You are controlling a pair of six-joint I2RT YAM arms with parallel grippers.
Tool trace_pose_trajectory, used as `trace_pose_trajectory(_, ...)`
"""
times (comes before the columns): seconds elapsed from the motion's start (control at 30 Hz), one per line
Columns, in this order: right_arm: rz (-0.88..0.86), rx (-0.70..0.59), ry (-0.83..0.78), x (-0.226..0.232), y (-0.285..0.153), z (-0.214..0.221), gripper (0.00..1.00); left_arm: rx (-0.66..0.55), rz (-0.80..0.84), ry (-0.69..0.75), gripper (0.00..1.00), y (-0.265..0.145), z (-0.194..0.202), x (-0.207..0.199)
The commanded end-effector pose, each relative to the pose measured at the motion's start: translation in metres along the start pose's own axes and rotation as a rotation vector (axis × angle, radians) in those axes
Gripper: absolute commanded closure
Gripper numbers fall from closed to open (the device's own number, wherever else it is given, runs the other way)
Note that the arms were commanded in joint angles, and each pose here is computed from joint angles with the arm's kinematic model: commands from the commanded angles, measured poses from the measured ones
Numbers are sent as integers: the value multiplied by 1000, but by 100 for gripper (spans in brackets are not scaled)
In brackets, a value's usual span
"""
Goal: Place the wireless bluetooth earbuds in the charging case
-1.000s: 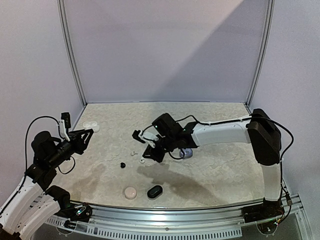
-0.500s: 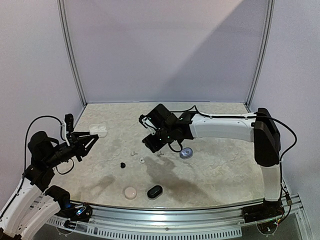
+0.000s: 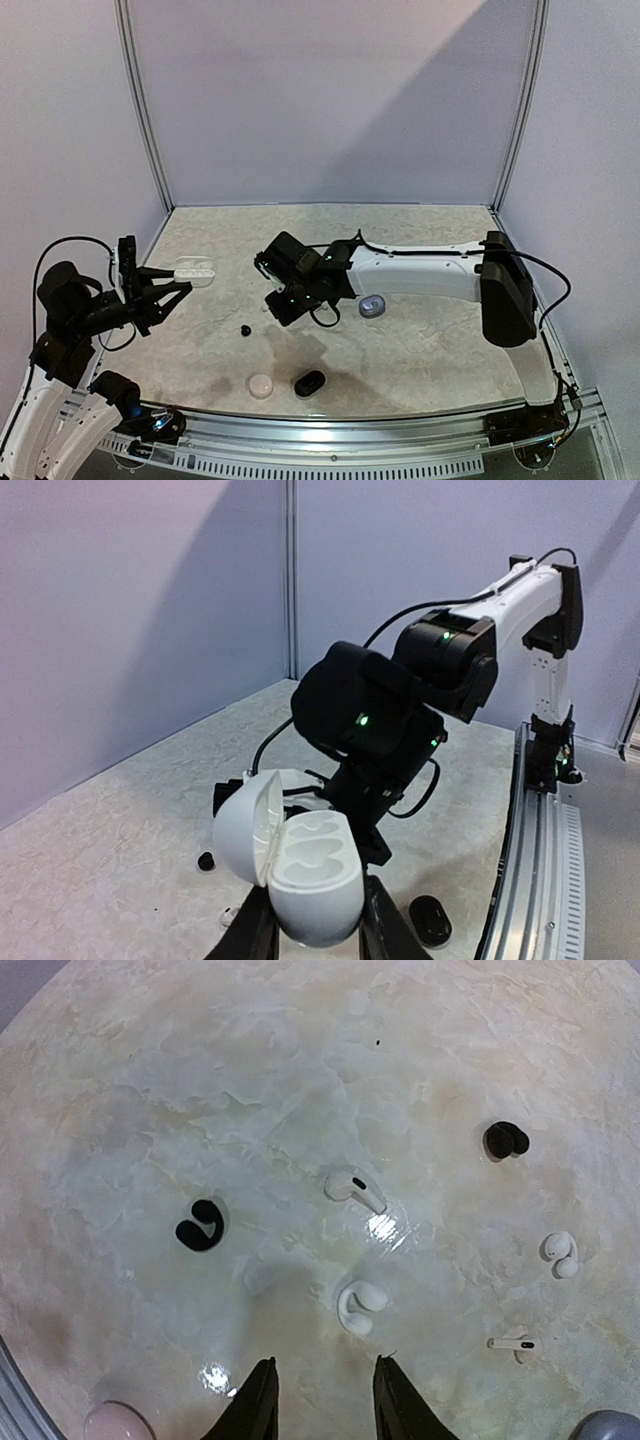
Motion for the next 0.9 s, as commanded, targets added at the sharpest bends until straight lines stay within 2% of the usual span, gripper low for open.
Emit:
trace_pose_trajectory(0.0,42,64,8,1,27,14,69,15,7,-12,100,-5,6,-5)
trace_pose_trajectory(0.17,35,62,10,1,34,18,70,2,92,158,100,-11,1,-23)
trace_pose_trajectory(0.3,20,71,7,2,33,21,70,-5,183,206,100,-13,0,-37)
trace_pose_trajectory(0.53,14,65,28,-1,26,22,73,8,345,189,100,-14,11,-55)
trace_pose_trajectory(0.73,-4,30,59,7,38,11,72,22,345,169,100,-11,14,-52)
trace_pose_trajectory(0.87,-7,35,46,9,49,12,77,27,311,164,100,-10,16,-48)
Point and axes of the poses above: each gripper's point midway between its finger pads, its own y axis out along the fingers, its own x axis along the line the jaws close on, z = x × y, the point moved 2 cm from there along -y, back along the fingers, and after that the axes turned 4 degrees about y, right-handed, at the moved point
